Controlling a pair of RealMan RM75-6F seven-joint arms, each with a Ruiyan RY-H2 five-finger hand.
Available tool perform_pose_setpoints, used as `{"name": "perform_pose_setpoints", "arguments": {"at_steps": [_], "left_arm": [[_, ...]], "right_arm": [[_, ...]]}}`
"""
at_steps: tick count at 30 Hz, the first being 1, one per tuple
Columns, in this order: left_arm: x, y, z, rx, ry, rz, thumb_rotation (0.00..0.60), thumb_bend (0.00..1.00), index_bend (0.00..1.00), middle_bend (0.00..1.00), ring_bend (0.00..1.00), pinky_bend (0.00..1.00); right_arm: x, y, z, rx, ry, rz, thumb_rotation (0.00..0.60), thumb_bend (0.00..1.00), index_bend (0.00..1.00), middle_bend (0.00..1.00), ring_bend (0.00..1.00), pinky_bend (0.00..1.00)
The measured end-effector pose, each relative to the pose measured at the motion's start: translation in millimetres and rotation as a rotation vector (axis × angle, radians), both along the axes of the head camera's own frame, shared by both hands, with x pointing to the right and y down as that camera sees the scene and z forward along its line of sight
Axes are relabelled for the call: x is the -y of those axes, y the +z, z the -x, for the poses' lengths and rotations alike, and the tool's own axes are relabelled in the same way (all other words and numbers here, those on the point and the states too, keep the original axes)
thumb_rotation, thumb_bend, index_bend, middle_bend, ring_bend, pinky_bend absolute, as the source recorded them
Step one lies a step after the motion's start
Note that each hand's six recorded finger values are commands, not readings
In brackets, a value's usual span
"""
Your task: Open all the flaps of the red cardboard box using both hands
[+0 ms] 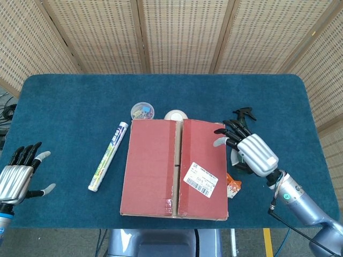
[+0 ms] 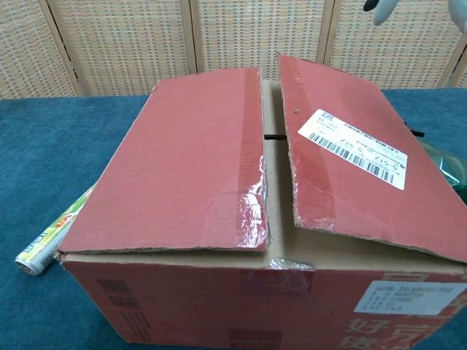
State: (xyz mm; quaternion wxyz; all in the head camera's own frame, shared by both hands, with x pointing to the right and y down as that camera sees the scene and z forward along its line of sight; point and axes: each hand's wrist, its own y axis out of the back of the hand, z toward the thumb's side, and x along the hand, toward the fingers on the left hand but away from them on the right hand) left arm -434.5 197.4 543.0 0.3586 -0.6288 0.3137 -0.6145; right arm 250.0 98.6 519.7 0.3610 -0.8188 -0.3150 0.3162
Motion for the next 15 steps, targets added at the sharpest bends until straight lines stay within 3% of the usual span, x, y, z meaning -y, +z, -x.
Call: {"name": "perform_pose_setpoints", "arguments": {"at_steps": [15], "left_arm": [[-1, 2, 3, 0.01, -0.011, 0.01, 0.431, 0.21, 0.16, 0.0, 0.0, 0.0]], "right_arm": [[5, 10, 68, 0.039, -0.17, 0.036, 0.6, 0.97, 0.35, 0.18, 0.0, 0.01]]}}
